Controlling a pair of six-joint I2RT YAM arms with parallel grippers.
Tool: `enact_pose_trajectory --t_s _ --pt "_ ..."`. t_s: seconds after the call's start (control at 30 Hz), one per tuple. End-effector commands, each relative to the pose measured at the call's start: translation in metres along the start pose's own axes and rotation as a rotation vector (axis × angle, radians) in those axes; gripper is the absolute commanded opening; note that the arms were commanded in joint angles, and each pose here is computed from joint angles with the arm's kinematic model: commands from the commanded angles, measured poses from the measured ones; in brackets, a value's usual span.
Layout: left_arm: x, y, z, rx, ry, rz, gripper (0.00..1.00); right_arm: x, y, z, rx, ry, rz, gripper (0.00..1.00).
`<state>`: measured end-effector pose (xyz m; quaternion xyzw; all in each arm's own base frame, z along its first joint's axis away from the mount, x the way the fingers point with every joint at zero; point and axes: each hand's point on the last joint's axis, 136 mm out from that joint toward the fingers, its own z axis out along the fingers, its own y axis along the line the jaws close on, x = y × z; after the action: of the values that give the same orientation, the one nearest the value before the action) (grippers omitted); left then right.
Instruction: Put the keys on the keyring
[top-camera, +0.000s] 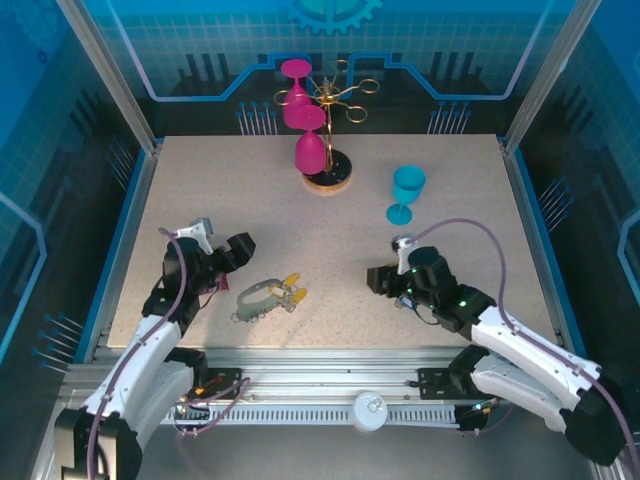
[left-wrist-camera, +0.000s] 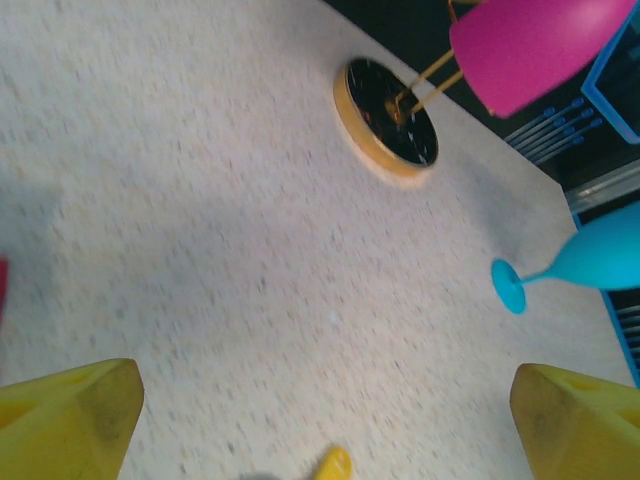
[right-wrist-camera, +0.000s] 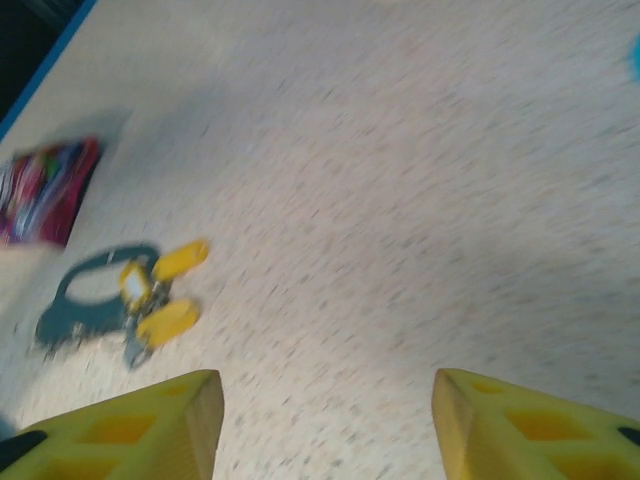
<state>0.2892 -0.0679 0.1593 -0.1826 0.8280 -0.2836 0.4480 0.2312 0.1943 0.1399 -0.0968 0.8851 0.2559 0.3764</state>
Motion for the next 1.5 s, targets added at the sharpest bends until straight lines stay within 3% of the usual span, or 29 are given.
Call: enact_pose_trajectory --t_s 0.0,0.23,0.43,0.67,0.77,0.9,1.2,1.47 --pt "0.041 0.017 -0.01 -0.073 0.142 -0.155 0.93 0.001 0.035 0.011 -0.041 0.055 -0.087 0.54" --pt "0.055 0.056 -0.038 -0.275 0.106 -0.279 0.88 0.023 0.112 0.063 -0.1 0.27 -0.351 0.43" --pt "0.068 0.087 -0.07 -0.467 0.093 -0.36 0.81 0.036 0.151 0.096 -0.171 0.341 -0.363 0.42" --pt "0.103 0.09 -0.078 -0.544 0.269 -0.434 0.79 0.036 0.146 0.107 -0.143 0.304 -0.301 0.41" --pt "0.112 0.101 -0.088 -0.644 0.295 -0.43 0.78 0.037 0.138 0.107 -0.131 0.298 -0.279 0.4" --pt "0.128 0.103 -0.082 -0.657 0.339 -0.428 0.73 0.036 0.13 0.106 -0.144 0.273 -0.223 0.39" --pt "0.144 0.099 -0.056 -0.635 0.39 -0.361 0.51 0.033 0.12 0.102 -0.156 0.259 -0.183 0.37" --pt "0.154 0.106 -0.048 -0.639 0.408 -0.363 0.4 0.039 0.114 0.1 -0.151 0.263 -0.16 0.35"
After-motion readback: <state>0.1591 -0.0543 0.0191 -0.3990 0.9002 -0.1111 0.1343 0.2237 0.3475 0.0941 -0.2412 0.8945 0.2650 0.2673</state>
